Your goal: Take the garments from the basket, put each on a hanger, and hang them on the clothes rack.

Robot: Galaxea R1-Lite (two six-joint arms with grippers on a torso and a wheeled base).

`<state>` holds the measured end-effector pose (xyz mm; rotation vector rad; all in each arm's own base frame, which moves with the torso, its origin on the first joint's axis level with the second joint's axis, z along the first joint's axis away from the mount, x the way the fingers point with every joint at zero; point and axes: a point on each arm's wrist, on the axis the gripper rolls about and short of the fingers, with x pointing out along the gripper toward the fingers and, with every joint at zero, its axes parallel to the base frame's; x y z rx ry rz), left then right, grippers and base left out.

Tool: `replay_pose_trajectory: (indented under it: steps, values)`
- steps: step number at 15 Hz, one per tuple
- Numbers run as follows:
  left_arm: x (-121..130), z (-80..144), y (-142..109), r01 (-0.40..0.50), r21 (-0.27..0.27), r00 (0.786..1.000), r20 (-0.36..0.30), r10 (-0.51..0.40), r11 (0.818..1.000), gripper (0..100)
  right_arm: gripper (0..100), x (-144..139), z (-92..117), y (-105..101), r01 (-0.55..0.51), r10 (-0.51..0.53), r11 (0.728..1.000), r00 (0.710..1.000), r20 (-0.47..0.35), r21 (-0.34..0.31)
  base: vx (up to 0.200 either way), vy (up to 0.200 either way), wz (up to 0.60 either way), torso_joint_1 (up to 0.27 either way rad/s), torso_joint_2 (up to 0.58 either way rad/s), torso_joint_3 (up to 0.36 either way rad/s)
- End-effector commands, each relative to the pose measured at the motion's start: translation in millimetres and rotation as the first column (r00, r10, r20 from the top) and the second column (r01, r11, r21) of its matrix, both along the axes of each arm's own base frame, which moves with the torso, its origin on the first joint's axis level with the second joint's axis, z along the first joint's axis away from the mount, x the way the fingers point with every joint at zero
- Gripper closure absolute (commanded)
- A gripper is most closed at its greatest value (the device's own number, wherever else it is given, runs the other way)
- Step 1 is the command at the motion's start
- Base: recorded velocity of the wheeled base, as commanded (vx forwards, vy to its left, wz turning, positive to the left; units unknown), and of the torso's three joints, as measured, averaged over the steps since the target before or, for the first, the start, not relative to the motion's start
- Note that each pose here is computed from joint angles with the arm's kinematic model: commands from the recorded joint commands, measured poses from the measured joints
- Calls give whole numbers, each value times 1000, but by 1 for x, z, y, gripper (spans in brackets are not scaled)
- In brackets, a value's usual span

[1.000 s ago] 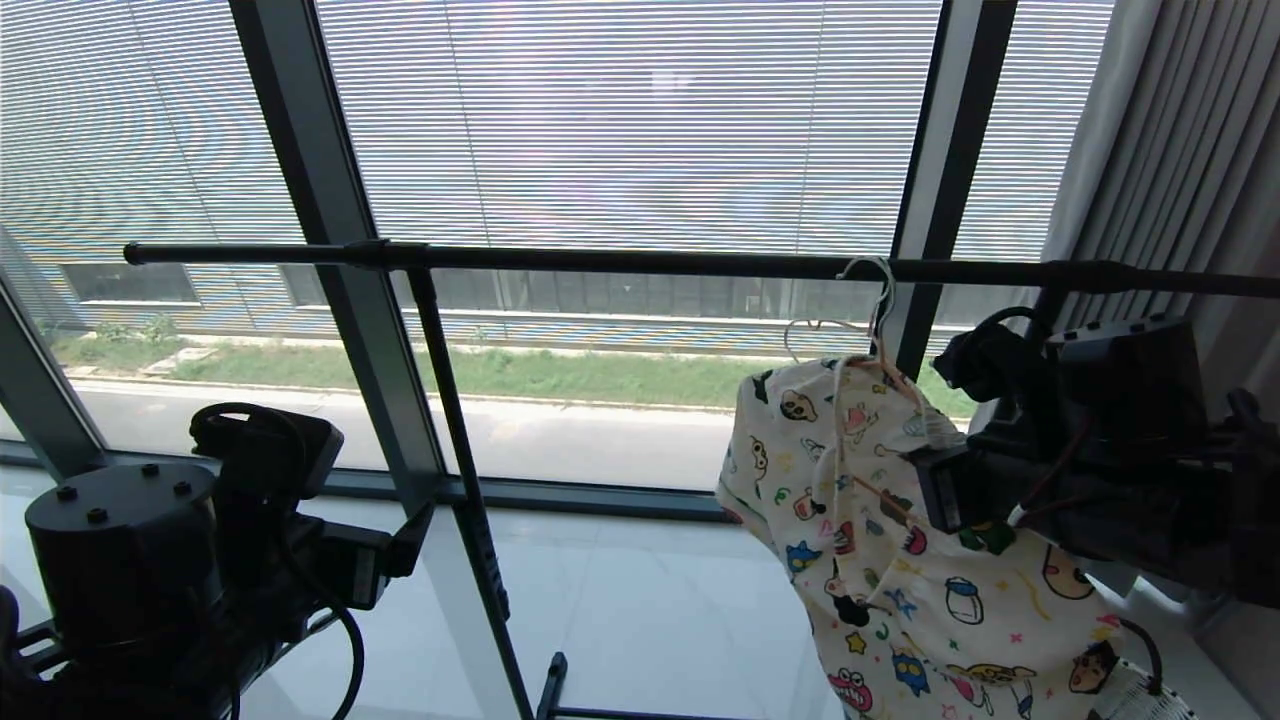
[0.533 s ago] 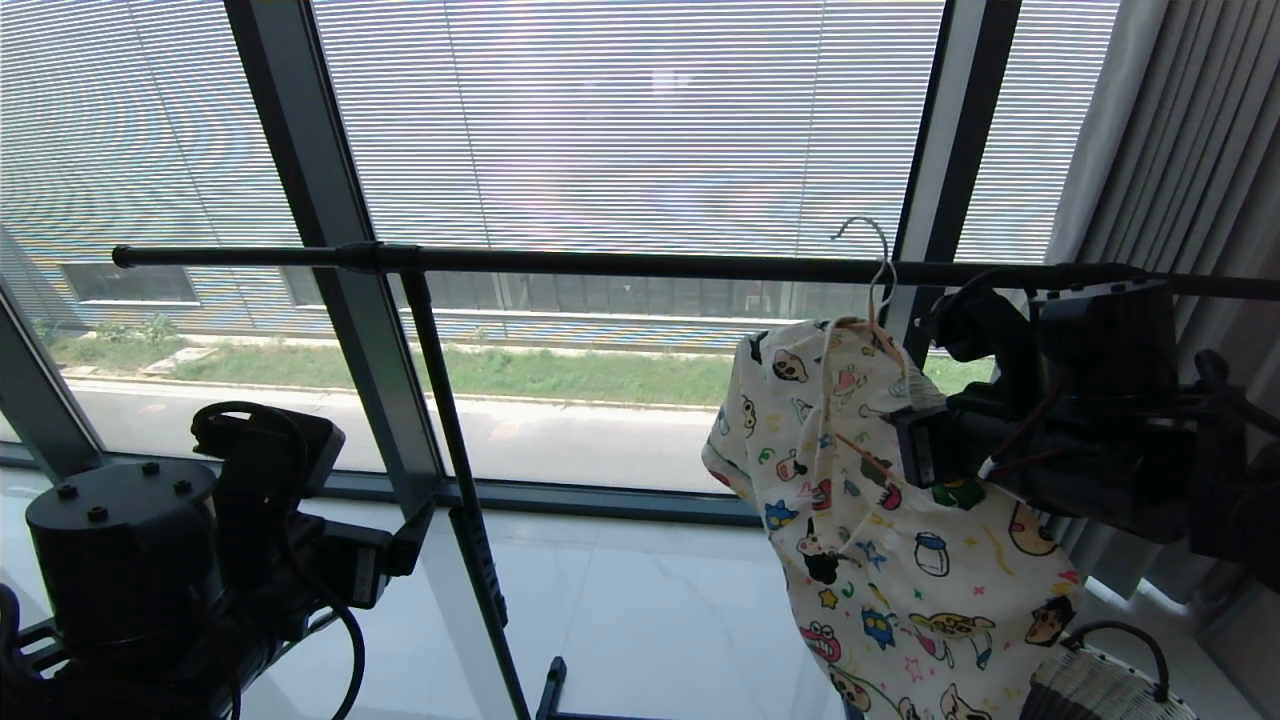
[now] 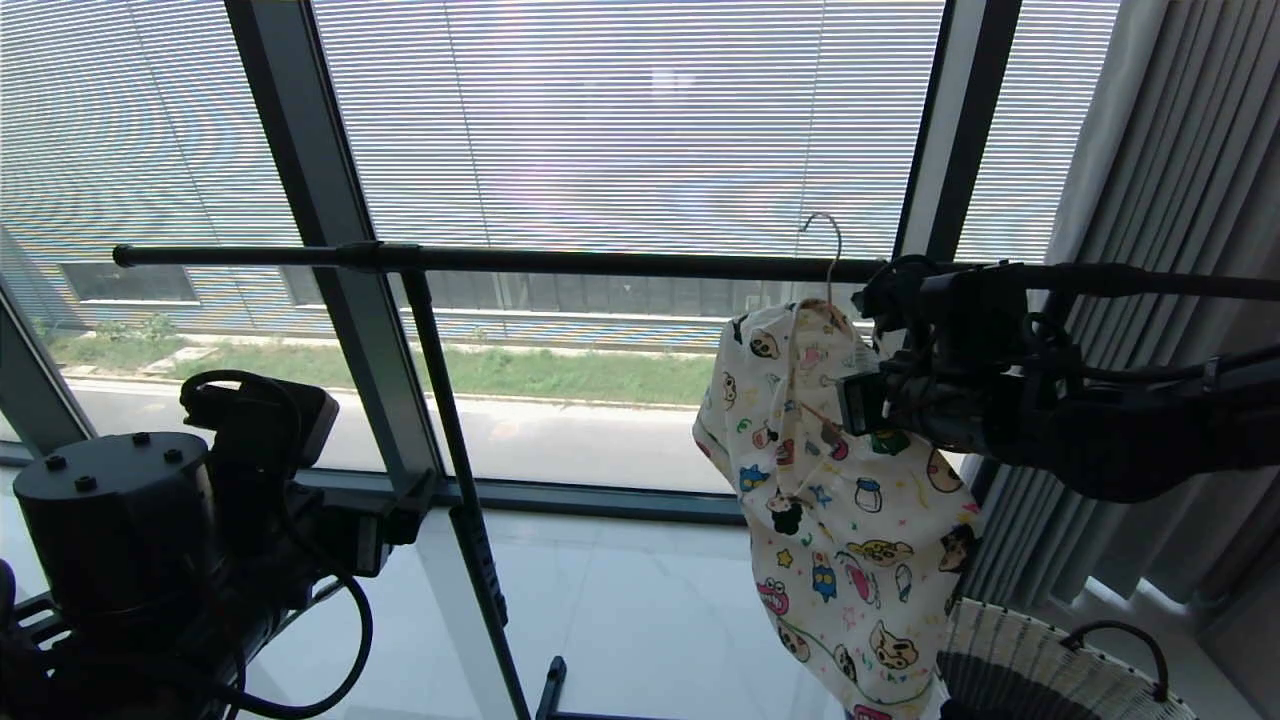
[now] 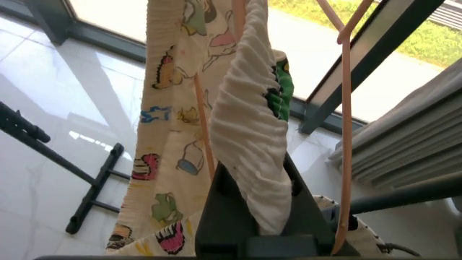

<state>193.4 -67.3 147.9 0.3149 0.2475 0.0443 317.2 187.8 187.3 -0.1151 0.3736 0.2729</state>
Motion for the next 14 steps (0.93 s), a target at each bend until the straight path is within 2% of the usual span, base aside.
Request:
replay_pose_trajectory:
  steps: [1,5,14]
  values:
    - [3,4,0,-47,4,999,20,47,999,0,100,21,-17,1,26,-26,1000,999,-28,-18,0,0,0,0,0,0]
    - [4,10,2,-136,15,990,48,135,991,0,100,26,-25,1,34,-35,999,998,-46,-17,0,0,0,0,0,0]
    - [7,16,1,-167,29,984,73,164,986,0,100,22,-24,3,22,-23,1000,998,-53,-21,0,0,0,0,0,0]
